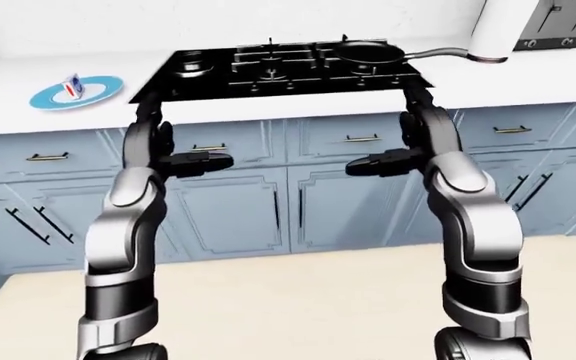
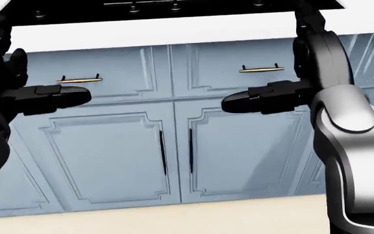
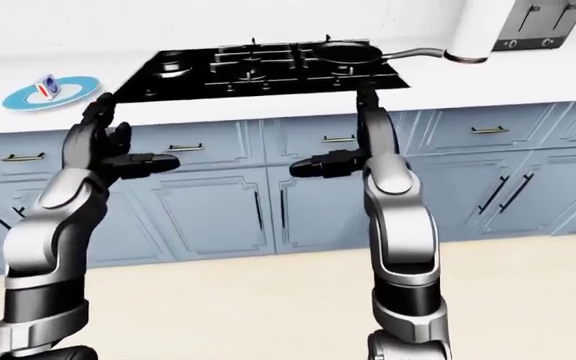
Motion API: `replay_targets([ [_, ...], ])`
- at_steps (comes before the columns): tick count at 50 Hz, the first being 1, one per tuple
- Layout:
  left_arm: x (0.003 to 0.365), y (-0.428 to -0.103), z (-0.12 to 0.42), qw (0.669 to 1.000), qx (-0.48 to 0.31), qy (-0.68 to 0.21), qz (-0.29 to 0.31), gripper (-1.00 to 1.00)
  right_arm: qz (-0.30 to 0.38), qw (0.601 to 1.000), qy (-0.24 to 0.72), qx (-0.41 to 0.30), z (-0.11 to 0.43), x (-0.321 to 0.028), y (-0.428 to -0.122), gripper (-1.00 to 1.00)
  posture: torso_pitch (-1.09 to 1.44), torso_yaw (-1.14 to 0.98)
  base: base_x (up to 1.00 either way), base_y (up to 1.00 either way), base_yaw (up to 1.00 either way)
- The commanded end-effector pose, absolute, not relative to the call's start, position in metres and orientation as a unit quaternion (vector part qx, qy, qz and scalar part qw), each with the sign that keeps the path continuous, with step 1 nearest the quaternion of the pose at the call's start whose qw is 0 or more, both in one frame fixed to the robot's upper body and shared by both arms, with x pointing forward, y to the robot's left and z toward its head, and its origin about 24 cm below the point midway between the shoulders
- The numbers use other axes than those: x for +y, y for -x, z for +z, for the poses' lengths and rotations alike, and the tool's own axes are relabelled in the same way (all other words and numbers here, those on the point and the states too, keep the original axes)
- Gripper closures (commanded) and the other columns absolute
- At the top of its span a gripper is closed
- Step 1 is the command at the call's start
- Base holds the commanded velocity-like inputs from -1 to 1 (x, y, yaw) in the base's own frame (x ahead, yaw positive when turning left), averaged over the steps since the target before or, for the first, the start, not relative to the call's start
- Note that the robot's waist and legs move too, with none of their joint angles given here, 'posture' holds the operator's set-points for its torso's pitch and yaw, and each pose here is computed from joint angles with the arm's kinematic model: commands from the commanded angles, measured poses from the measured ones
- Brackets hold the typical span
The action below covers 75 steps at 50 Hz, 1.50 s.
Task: Pick the cream cheese stick from the plate and place it in the pan.
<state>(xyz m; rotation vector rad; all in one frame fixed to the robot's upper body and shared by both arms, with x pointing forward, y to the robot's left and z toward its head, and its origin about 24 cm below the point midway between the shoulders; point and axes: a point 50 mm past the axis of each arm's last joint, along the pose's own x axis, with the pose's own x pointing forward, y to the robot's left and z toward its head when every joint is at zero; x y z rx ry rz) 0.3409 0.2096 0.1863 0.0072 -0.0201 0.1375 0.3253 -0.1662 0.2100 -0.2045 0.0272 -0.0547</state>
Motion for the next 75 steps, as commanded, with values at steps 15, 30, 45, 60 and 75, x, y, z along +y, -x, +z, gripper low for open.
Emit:
replay_targets([
  [15, 0.206, -0.337, 0.215, 0.996, -0.073, -0.002, 0.058, -1.00, -0.050, 0.993, 0.099, -0.044, 0.230, -0.172, -0.322, -1.00, 0.00, 0.00, 0.00, 0.41, 0.00],
  [30, 0.206, -0.337, 0.221, 0.995, -0.079, -0.005, 0.058, -1.00, -0.048, 0.992, 0.100, -0.052, 0.243, -0.172, -0.320, -1.00, 0.00, 0.00, 0.00, 0.40, 0.00],
  [45, 0.205, -0.338, 0.224, 0.995, -0.081, -0.002, 0.057, -1.00, -0.042, 0.992, 0.099, -0.059, 0.251, -0.170, -0.321, -1.00, 0.00, 0.00, 0.00, 0.13, 0.27],
  [60, 0.204, -0.337, 0.222, 0.995, -0.078, -0.003, 0.055, -1.00, -0.043, 0.992, 0.101, -0.056, 0.248, -0.171, -0.318, -1.00, 0.00, 0.00, 0.00, 0.21, 0.11],
  [75, 0.206, -0.335, 0.223, 0.995, -0.080, -0.001, 0.055, -1.00, -0.042, 0.993, 0.098, -0.058, 0.253, -0.171, -0.318, -1.00, 0.00, 0.00, 0.00, 0.40, 0.00],
])
